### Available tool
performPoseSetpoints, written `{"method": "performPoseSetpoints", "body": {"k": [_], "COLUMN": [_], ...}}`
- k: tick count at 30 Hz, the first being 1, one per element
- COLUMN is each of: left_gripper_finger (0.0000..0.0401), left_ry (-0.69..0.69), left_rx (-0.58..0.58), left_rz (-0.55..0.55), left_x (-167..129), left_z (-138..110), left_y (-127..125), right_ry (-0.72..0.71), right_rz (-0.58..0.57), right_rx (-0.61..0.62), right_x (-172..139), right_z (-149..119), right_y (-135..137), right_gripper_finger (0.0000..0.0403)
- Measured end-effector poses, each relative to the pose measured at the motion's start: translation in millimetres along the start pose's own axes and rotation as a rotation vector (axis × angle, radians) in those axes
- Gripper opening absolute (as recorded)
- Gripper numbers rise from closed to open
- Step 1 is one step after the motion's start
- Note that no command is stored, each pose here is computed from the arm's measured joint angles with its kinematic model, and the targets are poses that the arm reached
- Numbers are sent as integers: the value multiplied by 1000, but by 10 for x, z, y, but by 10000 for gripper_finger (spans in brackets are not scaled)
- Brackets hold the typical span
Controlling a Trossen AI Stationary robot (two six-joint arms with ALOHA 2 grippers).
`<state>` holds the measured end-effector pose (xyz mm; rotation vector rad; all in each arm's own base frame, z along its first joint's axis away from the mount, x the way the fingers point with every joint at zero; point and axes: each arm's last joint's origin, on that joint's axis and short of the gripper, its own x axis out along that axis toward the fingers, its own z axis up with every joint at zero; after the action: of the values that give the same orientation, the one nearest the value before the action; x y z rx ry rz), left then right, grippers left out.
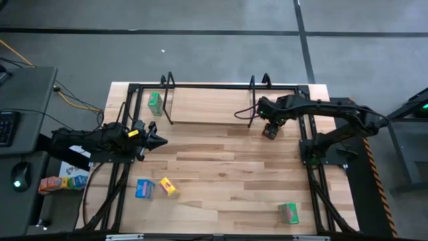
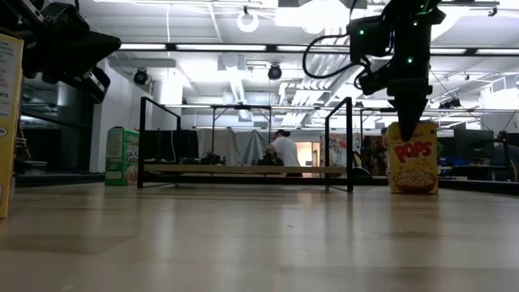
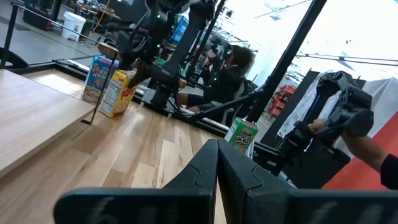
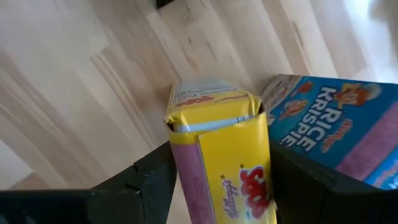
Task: Stack cereal on shelf
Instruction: Put the top yellow cereal box on the shelf
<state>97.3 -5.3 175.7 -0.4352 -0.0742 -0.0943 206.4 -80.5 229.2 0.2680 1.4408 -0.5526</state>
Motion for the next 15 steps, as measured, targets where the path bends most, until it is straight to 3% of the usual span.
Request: {"method": "performPoseSetpoints", "body": {"k": [7, 15], "left_gripper_finger": [1, 1], "left_ry": [0, 0], "left_rx": [0, 0], "left_rz": [1, 0], "left_x": [0, 0], "left_z": [-1, -1], "left_y": [1, 0], "right_ry": [45, 58], "right_rz": [-6, 1], "right_rx": [-33, -50], "right_x": [8, 7], "right_z": [-36, -48], "right_y": [-4, -4], "right_gripper_finger": [206, 140]}}
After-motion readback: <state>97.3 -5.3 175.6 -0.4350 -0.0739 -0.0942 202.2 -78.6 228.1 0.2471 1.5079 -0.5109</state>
